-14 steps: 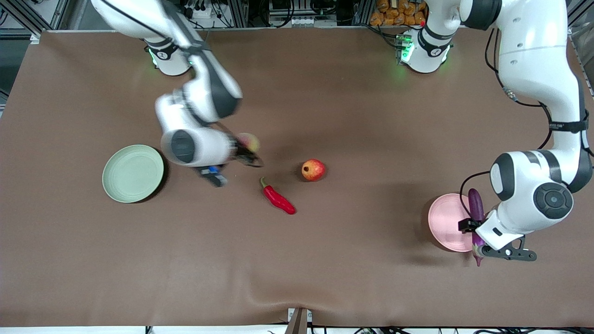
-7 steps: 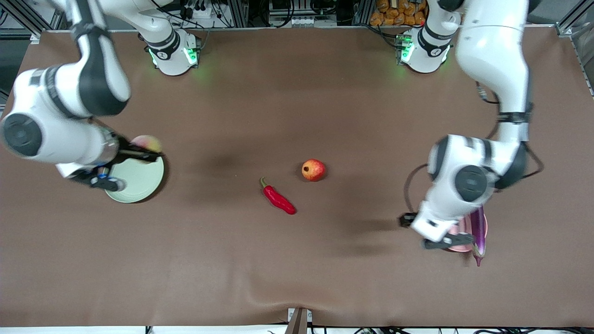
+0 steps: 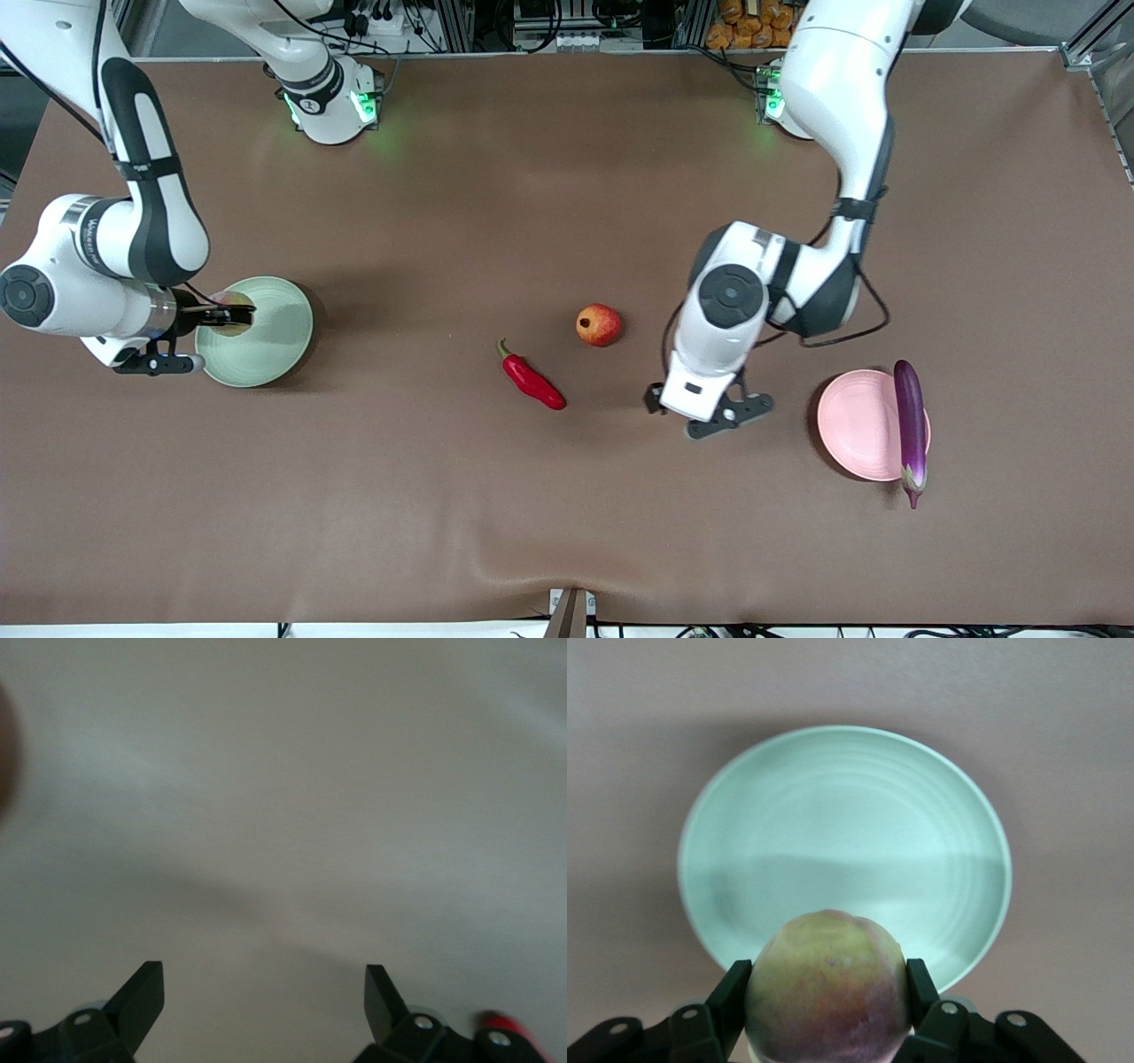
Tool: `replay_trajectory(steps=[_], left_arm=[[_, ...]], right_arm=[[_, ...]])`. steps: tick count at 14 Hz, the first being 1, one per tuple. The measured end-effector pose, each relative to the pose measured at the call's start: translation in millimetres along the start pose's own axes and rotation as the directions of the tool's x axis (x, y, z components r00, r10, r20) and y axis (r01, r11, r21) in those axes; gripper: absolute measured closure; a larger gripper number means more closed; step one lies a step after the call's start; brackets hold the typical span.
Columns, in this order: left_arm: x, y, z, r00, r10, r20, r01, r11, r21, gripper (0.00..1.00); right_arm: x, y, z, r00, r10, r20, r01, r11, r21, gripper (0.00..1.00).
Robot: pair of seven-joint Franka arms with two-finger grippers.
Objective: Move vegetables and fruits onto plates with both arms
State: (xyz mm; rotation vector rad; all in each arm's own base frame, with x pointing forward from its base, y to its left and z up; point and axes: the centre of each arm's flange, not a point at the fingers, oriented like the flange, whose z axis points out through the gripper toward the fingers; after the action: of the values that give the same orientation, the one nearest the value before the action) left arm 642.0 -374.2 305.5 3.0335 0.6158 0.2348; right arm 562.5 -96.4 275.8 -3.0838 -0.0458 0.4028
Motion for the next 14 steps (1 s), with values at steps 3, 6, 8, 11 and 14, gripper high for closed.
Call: replay_trajectory(steps=[3,6,8,11,14], left_arm=[[-30,32,19,0.993,-0.113,-0.039,0.109,0.990,-0.090,0.00],[-67,65,40,0.983,-0.175,-0.057,0.163,0.970,-0.180,0.00],[-89,86,48,0.974,-0.220,-0.062,0.197,0.947,-0.255,0.00],[-115,104,64,0.966,-0.250,-0.063,0.214,0.915,-0.343,0.00],[-131,120,72,0.956,-0.288,-0.044,0.251,0.889,-0.382,0.00]], right_arm=[[-9,18,34,1.000,-0.008,-0.030,0.008,1.000,-0.013,0.25],[-18,16,66,1.000,-0.007,-0.026,0.007,1.000,-0.018,0.25],[-18,15,71,1.000,-0.008,-0.019,0.008,1.000,-0.018,0.25],[-17,14,74,1.000,-0.003,-0.017,0.002,1.000,-0.010,0.21],[-15,9,70,1.000,0.015,-0.012,-0.014,1.000,0.025,0.00]])
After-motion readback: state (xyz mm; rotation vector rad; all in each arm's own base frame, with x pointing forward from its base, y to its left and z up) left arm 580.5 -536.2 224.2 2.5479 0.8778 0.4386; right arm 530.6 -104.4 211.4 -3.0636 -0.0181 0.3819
